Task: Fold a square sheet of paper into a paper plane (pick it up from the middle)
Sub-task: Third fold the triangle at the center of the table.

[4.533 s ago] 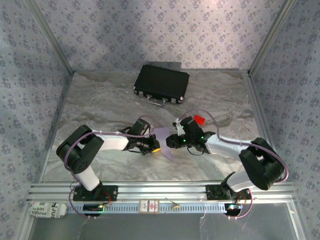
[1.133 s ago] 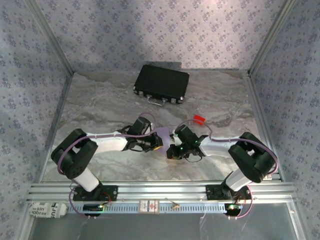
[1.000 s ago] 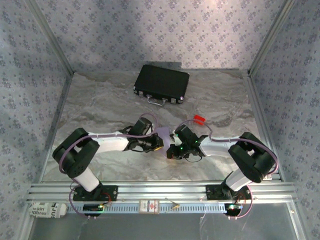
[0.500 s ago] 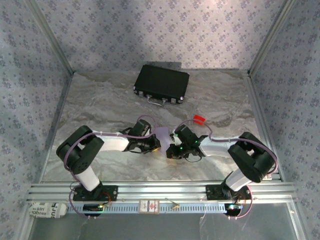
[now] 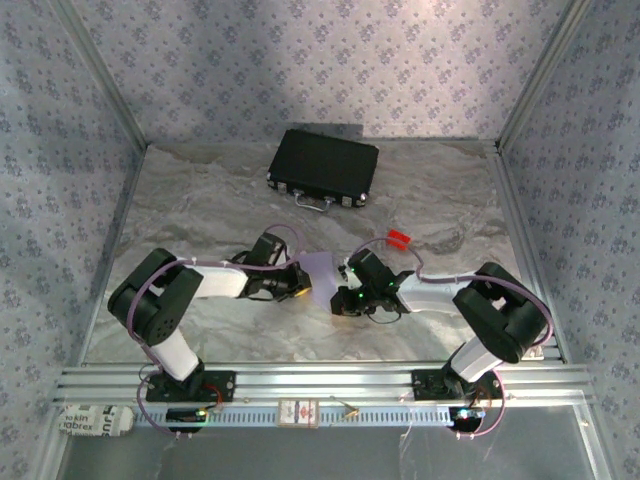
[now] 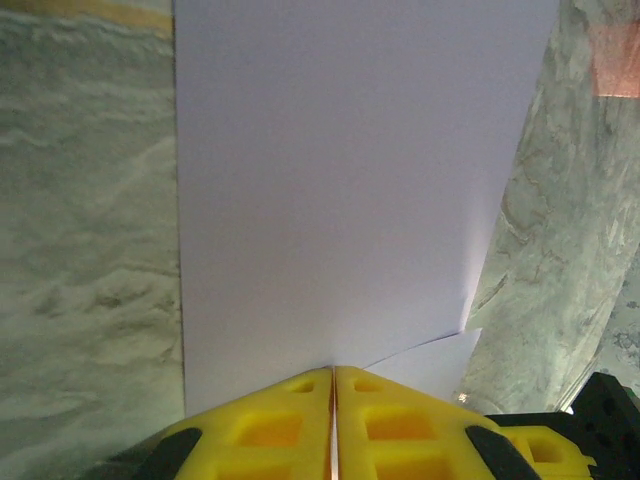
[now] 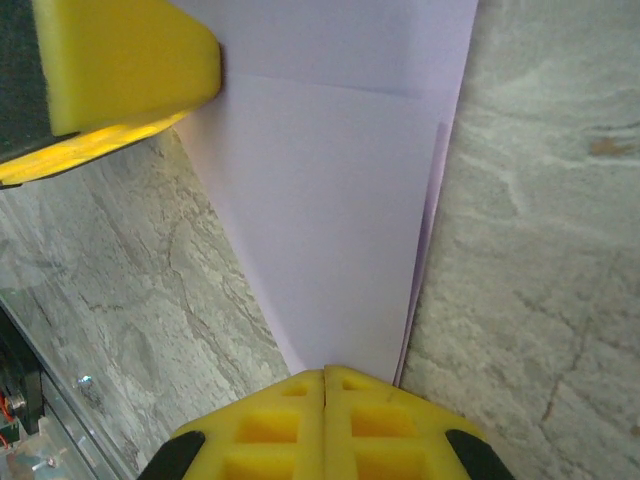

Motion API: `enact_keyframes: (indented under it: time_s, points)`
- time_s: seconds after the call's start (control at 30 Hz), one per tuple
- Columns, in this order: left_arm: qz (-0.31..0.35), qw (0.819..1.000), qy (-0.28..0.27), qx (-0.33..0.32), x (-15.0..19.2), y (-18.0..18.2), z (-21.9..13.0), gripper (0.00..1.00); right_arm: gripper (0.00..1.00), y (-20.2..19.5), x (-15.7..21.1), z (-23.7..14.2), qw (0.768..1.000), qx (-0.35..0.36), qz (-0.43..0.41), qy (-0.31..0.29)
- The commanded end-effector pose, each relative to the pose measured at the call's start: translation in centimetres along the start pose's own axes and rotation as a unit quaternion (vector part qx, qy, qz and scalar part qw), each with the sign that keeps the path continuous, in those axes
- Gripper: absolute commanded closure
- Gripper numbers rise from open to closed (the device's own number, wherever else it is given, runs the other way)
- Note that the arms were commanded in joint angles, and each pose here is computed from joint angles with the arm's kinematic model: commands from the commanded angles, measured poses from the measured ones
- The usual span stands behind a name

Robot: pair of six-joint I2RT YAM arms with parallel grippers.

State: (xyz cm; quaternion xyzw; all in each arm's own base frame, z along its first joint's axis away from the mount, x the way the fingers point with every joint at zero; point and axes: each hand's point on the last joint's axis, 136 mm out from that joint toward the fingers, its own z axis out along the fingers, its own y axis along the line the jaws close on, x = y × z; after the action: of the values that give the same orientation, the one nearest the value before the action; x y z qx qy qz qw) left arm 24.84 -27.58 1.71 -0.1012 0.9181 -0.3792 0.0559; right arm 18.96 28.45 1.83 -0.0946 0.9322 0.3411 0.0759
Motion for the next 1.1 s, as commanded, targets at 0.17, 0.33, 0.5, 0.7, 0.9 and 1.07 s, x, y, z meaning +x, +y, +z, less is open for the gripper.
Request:
enact_keyframes:
  time_s: [0.17, 0.33, 0.5, 0.7, 0.9, 1.07]
  points:
    - [-0.021, 0.997, -0.030, -0.072, -1.3, 5.0, -1.5, 0.90, 1.00, -4.1, 3.6, 0.5, 0.995, 0.074, 0.039, 0.054]
    - [-0.014, 0.997, -0.035, -0.065, -1.7, 5.0, -1.9, 0.90, 1.00, -4.0, 3.5, 0.4, 0.995, 0.073, 0.037, 0.052]
    - [0.003, 0.998, -0.049, -0.042, -2.2, 3.3, -2.7, 0.87, 1.00, -3.8, 3.3, 0.4, 0.996, 0.071, 0.035, 0.050]
    - [0.026, 0.996, -0.080, -0.009, -3.0, 0.7, -4.5, 0.82, 1.00, -3.8, 3.0, 0.3, 0.996, 0.072, 0.034, 0.049]
    - [0.056, 0.995, -0.072, 0.031, -1.9, -2.4, -4.5, 0.84, 1.00, -3.8, 3.0, 0.3, 0.995, 0.075, 0.036, 0.049]
    - [0.083, 0.995, -0.029, 0.038, -0.1, -3.8, -2.2, 0.88, 1.00, -3.8, 3.0, 0.3, 0.995, 0.074, 0.035, 0.049]
